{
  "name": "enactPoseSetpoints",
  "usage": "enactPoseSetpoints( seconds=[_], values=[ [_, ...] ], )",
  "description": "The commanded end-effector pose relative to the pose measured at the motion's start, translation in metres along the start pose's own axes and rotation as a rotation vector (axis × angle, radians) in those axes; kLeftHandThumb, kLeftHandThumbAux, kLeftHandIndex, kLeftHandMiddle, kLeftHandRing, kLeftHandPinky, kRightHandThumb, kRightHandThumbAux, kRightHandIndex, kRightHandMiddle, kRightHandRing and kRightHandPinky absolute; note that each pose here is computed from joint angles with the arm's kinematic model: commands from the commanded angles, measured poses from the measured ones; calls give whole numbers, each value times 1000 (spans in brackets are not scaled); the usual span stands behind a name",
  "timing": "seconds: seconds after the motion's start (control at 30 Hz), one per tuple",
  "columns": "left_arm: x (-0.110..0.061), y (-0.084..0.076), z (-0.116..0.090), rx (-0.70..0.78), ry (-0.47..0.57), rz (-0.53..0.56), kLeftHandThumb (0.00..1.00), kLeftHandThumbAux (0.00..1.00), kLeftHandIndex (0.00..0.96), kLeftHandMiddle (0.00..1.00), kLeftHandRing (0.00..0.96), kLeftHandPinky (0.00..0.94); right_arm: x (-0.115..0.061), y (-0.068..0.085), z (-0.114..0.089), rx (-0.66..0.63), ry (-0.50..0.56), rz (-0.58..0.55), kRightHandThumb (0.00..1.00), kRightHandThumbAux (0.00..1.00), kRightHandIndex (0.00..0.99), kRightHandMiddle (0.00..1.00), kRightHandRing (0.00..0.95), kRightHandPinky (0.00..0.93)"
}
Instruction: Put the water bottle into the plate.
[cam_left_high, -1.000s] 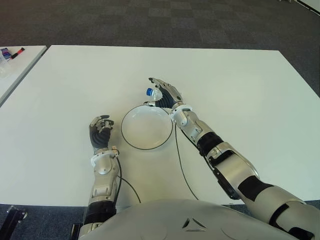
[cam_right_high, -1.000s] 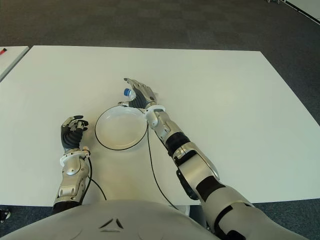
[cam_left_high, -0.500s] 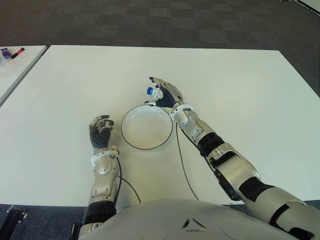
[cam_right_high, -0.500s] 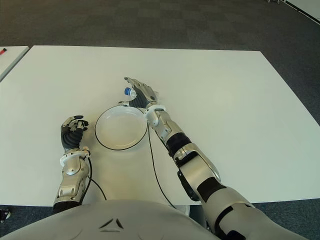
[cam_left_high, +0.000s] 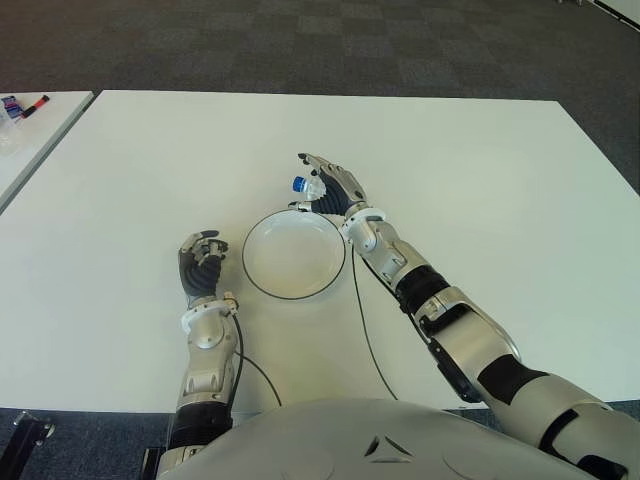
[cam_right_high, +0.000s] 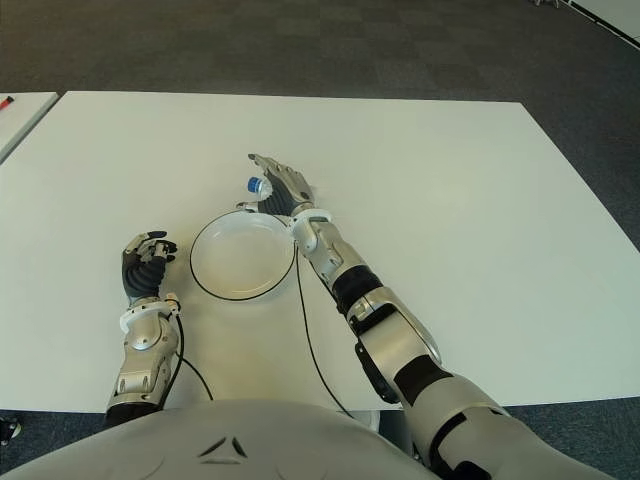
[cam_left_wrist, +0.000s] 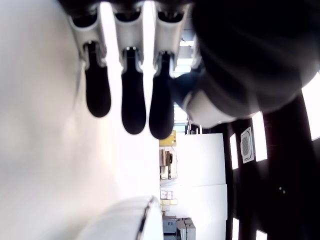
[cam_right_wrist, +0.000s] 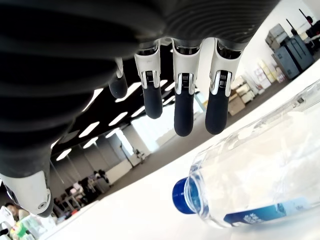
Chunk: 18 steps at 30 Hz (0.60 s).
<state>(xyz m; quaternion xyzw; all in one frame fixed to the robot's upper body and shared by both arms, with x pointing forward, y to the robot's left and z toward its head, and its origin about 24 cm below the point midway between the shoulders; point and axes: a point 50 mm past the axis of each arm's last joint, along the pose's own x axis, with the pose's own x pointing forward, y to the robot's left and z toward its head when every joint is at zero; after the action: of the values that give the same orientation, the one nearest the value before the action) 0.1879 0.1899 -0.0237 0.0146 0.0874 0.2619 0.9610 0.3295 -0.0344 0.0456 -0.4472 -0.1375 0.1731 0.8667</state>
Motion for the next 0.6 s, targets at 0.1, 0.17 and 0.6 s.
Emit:
enactPoseSetpoints(
  seconds=[0.1,0.17,0.6],
  values=[
    [-6,-2,-11,-11,69,4,691,723,425,554,520,490,4,-4,-2,-29,-6,-39,276,595,27,204,293,380],
    [-6,-2,-11,-14,67,7,692,722,425,554,520,495,6,-5,-1,-30,-11,-46,280,596,30,209,295,378],
    [-6,-2,-12,-9,58,1,689,723,423,547,508,478,17,-10,-3,-26,15,-50,309,605,47,228,302,366]
  ],
)
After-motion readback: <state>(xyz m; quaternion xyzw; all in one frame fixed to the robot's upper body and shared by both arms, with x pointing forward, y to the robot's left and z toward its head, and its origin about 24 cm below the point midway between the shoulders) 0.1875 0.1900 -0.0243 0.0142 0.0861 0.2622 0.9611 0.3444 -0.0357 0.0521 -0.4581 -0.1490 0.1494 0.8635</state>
